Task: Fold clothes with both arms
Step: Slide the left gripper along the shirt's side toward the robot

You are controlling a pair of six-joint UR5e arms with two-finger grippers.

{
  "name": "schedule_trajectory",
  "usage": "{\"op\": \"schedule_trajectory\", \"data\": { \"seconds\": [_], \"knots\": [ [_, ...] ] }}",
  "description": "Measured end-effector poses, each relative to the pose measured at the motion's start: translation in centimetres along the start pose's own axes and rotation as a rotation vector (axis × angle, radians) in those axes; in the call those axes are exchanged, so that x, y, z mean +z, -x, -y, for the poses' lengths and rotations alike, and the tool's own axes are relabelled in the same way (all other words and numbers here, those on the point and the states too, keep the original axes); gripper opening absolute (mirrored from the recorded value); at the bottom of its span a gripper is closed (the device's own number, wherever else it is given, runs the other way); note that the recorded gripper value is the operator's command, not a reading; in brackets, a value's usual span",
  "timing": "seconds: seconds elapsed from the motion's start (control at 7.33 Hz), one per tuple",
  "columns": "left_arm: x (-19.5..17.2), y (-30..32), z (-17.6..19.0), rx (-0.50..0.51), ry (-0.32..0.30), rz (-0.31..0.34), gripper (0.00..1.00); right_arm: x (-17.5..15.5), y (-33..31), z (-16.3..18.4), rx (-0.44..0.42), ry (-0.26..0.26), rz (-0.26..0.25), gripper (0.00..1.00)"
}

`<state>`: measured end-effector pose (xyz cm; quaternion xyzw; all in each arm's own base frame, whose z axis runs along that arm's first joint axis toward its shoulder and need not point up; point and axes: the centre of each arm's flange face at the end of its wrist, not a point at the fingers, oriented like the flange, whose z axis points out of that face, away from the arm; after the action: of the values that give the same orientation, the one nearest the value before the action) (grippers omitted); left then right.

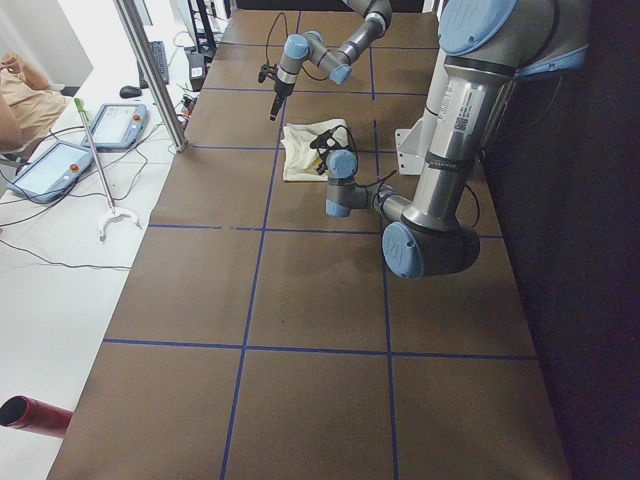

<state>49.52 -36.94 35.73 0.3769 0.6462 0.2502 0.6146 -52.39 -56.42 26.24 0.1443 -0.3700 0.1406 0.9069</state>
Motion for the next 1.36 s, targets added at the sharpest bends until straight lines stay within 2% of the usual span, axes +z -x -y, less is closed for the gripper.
{"op": "schedule_trajectory", "data": {
  "seconds": [0.27, 0.41, 0.68, 0.82, 1.09, 1.36],
  "knots": [
    [1.3, -0.9, -0.1, 0.004, 0.001, -0.018, 0.86, 0.0, -0.2, 0.0, 0.0, -0.001, -0.001, 1.0],
    [1.4, -1.0, -0.1, 0.005, 0.0, -0.021, 0.75, 0.0, -0.2, -0.1, 0.0, -0.002, -0.001, 1.0],
    [1.4, -0.9, -0.4, 0.004, 0.004, -0.018, 0.14, 0.1, -0.6, -0.1, -0.006, -0.002, -0.004, 1.0],
    [1.2, -0.8, -0.6, 0.002, 0.006, -0.016, 0.0, 0.2, -0.7, -0.2, -0.008, -0.003, -0.006, 1.0],
    [0.6, -0.7, -1.0, -0.01, -0.002, -0.023, 0.0, 0.2, -0.8, -0.2, -0.009, -0.003, -0.006, 1.0],
    [-0.3, -0.3, -1.9, -0.114, -0.003, -0.024, 0.0, 0.3, -0.9, -0.2, -0.008, -0.003, -0.007, 1.0]
  ]
}}
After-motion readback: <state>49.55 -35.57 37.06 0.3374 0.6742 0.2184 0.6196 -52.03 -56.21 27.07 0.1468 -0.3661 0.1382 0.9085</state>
